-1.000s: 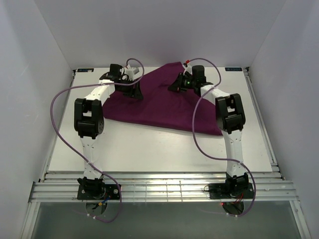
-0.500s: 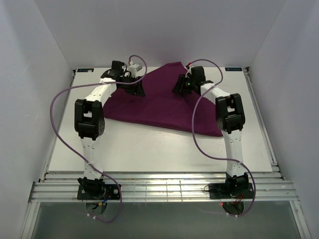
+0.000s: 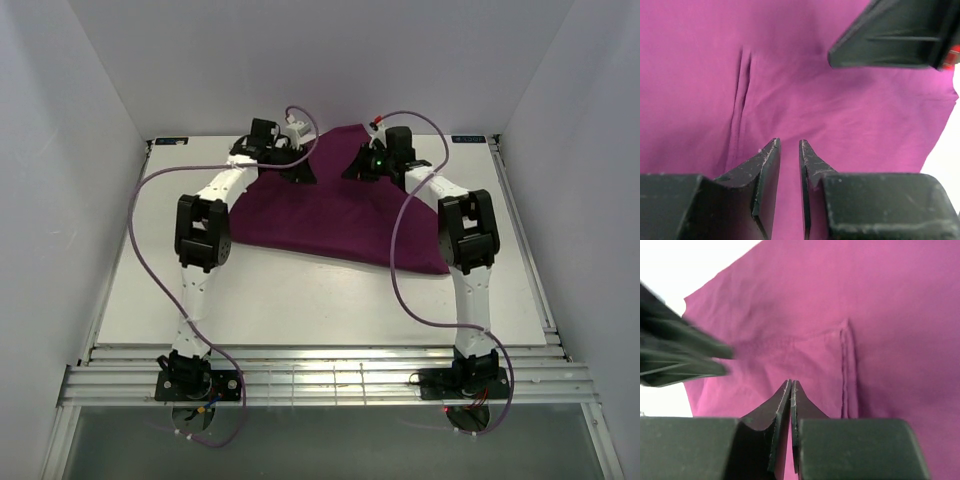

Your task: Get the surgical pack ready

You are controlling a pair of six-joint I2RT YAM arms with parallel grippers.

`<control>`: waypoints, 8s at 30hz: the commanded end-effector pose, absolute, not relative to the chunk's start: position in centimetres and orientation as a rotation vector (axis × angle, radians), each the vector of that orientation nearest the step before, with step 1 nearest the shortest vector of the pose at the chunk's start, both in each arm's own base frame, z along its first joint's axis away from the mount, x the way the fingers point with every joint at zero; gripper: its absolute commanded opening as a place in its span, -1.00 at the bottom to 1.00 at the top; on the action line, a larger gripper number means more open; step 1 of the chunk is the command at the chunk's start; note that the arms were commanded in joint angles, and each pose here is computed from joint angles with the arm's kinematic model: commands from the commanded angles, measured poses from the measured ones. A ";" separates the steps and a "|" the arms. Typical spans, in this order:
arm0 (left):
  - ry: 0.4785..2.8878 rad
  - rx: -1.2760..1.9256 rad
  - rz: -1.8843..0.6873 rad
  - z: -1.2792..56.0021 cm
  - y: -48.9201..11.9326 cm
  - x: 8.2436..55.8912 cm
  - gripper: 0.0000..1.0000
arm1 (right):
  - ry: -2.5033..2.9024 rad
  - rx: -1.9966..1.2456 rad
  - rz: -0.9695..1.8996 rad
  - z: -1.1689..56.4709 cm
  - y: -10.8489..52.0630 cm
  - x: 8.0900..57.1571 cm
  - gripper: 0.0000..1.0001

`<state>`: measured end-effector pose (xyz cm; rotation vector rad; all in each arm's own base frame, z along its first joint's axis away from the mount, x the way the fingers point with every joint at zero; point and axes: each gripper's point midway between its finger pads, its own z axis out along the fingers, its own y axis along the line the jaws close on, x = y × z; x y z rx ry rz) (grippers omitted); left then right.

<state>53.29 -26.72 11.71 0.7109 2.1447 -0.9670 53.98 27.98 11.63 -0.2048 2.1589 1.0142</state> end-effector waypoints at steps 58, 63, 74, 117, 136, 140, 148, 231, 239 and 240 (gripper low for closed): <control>2.528 0.747 -0.402 12.8 -15.2 35.8 -0.60 | 2.500 -0.207 -0.282 10.3 15.0 37.5 -0.84; 2.620 0.743 -0.550 9.8 -16.7 33.1 -0.62 | 2.592 -0.252 -0.208 7.0 16.8 36.0 -0.84; 2.695 0.681 -0.663 4.4 -19.1 34.5 -0.65 | 2.703 -0.199 -0.036 2.4 19.4 35.0 -0.84; 2.674 0.628 -0.648 4.1 -20.2 39.8 -0.57 | 2.634 -0.169 0.102 4.5 22.2 41.3 -0.84; 2.558 0.495 -0.553 9.5 -16.2 43.1 -0.49 | 2.548 -0.023 -0.003 7.8 17.8 42.4 -0.84; 2.440 0.579 -0.522 14.7 -15.6 42.6 -0.44 | 2.512 -0.089 -0.068 10.4 16.4 41.1 -0.84; 2.595 0.673 -0.665 10.3 -16.2 33.6 -0.46 | 2.654 -0.181 0.030 7.8 17.7 33.4 -0.84; 2.595 0.721 -0.876 -0.4 -25.5 44.3 -0.27 | 2.554 -0.177 0.999 1.1 31.4 45.4 -0.84; 2.565 0.747 -0.828 -0.6 -26.1 45.9 -0.27 | 2.391 -0.043 0.863 7.9 27.5 50.5 -0.73; 2.562 0.746 -0.825 -0.5 -26.1 46.1 -0.27 | 2.360 -0.033 0.857 9.4 27.1 50.9 -0.69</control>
